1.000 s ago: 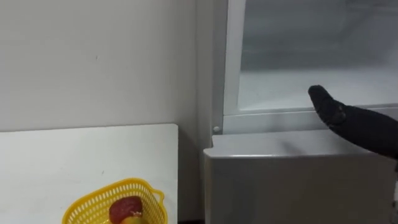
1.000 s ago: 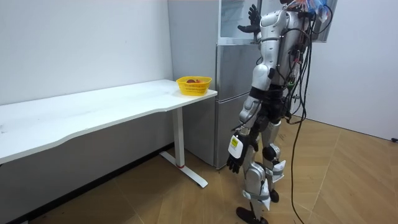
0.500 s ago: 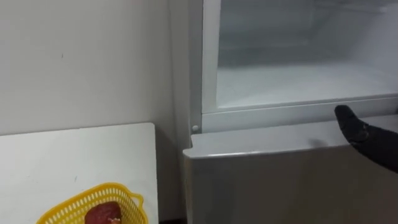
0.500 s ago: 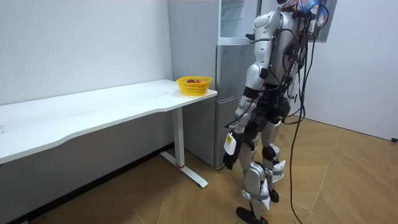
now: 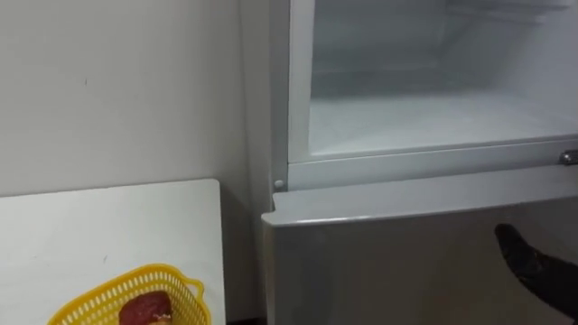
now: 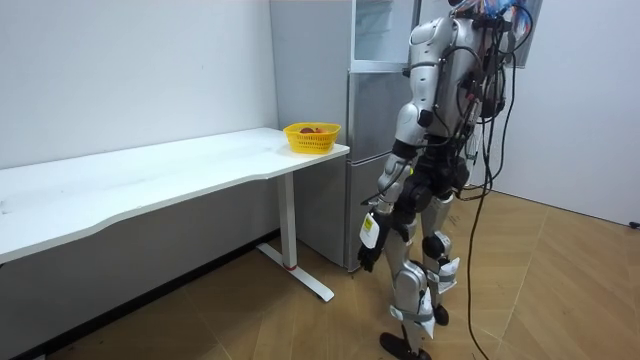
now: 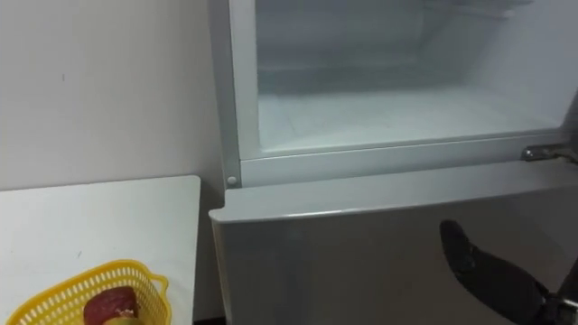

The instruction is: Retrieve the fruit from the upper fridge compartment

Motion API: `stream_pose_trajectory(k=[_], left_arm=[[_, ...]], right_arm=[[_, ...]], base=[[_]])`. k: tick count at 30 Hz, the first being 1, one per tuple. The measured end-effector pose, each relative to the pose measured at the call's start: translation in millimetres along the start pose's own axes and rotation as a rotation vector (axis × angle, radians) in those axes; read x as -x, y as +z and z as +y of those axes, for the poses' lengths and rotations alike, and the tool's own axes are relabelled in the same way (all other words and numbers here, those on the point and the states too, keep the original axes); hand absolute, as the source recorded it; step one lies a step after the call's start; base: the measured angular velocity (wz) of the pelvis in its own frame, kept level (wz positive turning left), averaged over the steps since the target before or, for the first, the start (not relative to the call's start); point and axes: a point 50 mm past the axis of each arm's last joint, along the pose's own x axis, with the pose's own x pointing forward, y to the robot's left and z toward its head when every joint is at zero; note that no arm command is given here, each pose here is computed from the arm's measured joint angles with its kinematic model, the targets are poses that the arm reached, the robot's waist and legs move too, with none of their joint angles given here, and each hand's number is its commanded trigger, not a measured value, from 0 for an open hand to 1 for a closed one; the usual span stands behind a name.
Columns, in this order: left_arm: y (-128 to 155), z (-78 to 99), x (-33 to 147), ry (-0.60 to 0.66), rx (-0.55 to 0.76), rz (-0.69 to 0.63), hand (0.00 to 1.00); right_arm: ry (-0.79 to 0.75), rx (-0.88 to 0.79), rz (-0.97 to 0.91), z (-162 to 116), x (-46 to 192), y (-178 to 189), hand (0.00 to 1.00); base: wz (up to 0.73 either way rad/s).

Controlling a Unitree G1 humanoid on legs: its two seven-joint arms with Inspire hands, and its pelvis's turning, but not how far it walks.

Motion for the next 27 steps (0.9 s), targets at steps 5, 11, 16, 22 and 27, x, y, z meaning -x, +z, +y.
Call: stream_pose_trajectory(k=[5, 11, 16, 22, 27], left_arm=[[0.4, -0.2, 0.0, 0.000, -0.004, 0.000, 0.00], [0.1, -1.6, -0.1, -0.004, -0.010, 0.007, 0.00], [-2.4, -2.5, 0.1, -0.008, 0.010, 0.021, 0.00], [-1.4, -2.0, 0.2, -0.005, 0.008, 0.028, 0.00], [6.2, -1.1, 0.2, 0.004, 0.008, 0.003, 0.00]], right_arm=[[0.045, 0.034, 0.079, 1.0, 14.1, -14.6, 0.00], [0.063, 0.014, 0.184, 3.3, 25.9, -27.6, 0.00], [0.058, -0.007, 0.252, -0.4, 33.4, -33.6, 0.00], [0.102, 0.003, 0.423, -1.7, 51.4, -60.0, 0.00], [0.157, 0.051, 0.672, -0.7, 92.3, -95.3, 0.00]], base=[[-0.13], [-0.03], [0.00], [0.00], [-0.02]])
